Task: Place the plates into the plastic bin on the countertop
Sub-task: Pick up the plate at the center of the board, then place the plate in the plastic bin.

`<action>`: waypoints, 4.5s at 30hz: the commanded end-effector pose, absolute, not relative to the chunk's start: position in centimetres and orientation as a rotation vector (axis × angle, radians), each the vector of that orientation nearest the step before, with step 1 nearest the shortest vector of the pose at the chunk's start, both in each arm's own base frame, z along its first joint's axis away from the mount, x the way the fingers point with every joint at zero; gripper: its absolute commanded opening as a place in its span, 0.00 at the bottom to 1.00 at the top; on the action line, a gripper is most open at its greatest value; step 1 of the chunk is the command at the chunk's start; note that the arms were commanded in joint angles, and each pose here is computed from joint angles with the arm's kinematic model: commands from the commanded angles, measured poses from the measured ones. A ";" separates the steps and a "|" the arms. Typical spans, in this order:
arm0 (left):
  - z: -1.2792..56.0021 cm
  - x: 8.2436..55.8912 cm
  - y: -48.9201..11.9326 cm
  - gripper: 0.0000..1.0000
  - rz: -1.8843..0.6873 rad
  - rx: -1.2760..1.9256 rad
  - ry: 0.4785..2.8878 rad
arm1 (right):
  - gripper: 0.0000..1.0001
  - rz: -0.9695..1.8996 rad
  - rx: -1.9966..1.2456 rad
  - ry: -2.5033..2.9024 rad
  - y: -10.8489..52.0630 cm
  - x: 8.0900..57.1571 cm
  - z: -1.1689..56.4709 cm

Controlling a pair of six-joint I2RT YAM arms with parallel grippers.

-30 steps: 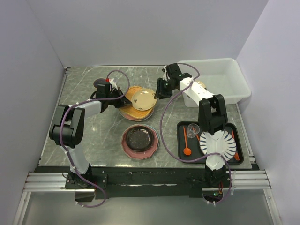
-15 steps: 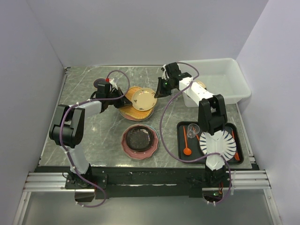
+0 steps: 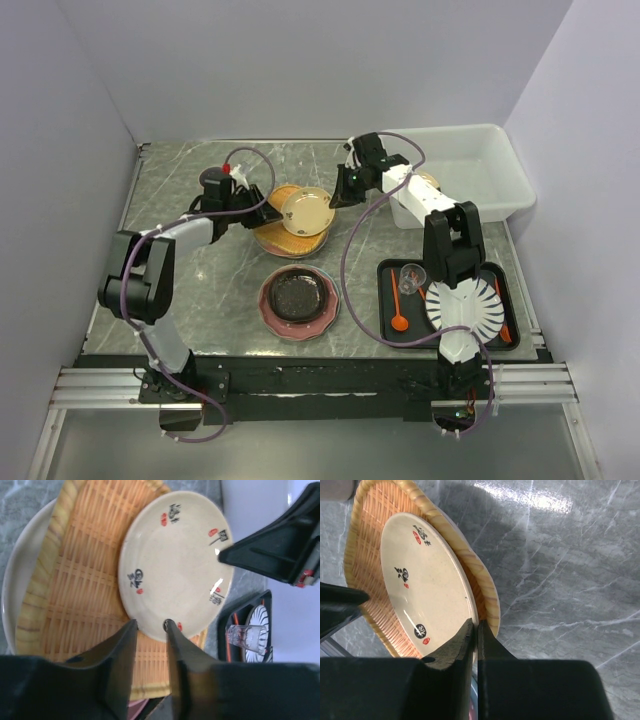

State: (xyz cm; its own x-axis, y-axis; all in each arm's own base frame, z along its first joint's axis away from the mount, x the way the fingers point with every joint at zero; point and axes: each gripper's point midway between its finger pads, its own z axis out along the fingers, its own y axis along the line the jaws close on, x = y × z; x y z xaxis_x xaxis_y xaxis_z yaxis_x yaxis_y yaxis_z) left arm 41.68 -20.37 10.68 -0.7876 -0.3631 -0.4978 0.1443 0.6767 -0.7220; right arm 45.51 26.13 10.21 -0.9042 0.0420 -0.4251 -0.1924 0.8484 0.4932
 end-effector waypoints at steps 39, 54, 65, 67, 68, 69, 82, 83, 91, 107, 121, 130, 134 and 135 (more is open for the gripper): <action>19.4 40.9 -20.0 0.99 -1.037 -0.067 2.024 | 0.00 0.745 -0.031 2.316 21.8 47.9 21.8; 19.7 40.9 -20.3 0.99 -1.057 -0.055 2.022 | 0.00 0.692 0.145 2.227 14.6 49.2 24.0; 19.8 40.7 -20.6 0.99 -1.080 -0.048 2.019 | 0.00 0.630 0.319 2.141 8.1 49.9 24.7; 20.0 40.7 -20.6 0.99 -1.087 -0.044 2.011 | 0.00 0.641 0.341 2.125 7.7 50.0 24.7; 19.9 40.6 -20.7 0.99 -1.094 -0.046 2.014 | 0.00 0.655 0.343 2.116 7.9 49.9 24.8; 19.9 40.6 -20.7 0.99 -1.095 -0.044 2.013 | 0.00 0.644 0.384 2.091 6.0 50.2 24.7; 19.4 40.9 -20.8 0.99 -1.101 -0.050 2.021 | 0.00 0.594 0.550 2.021 0.7 50.8 24.0; 19.3 40.9 -20.9 0.99 -1.102 -0.049 2.023 | 0.00 0.593 0.563 2.022 0.3 50.6 23.7; 19.2 41.0 -21.3 0.99 -1.143 -0.050 2.017 | 0.00 0.598 0.619 2.000 -1.2 50.6 22.9; 18.3 41.1 -21.1 0.99 -1.122 -0.063 2.044 | 0.00 0.531 0.719 1.976 -4.3 50.6 21.3; 17.9 41.0 -21.1 0.99 -1.120 -0.069 2.053 | 0.00 0.485 0.757 2.019 -5.2 50.8 19.3; 17.9 41.0 -21.0 0.99 -1.107 -0.069 2.058 | 0.00 0.433 0.789 2.119 -5.3 51.2 16.1; 18.1 41.0 -21.0 0.99 -1.108 -0.069 2.056 | 0.00 0.407 0.783 2.166 -5.1 51.5 14.9; 18.0 40.9 -21.1 0.99 -1.109 -0.068 2.058 | 0.00 0.404 0.783 2.167 -5.1 51.6 14.9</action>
State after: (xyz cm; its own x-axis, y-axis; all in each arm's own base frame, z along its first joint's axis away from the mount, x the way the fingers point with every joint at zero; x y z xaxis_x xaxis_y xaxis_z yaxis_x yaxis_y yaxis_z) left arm 40.51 -20.67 16.01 -0.7256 -0.3855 -0.5700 0.2490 0.6251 -0.7398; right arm 49.87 -4.74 12.57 -0.5317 0.6773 -0.5085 0.4317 0.7332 0.5253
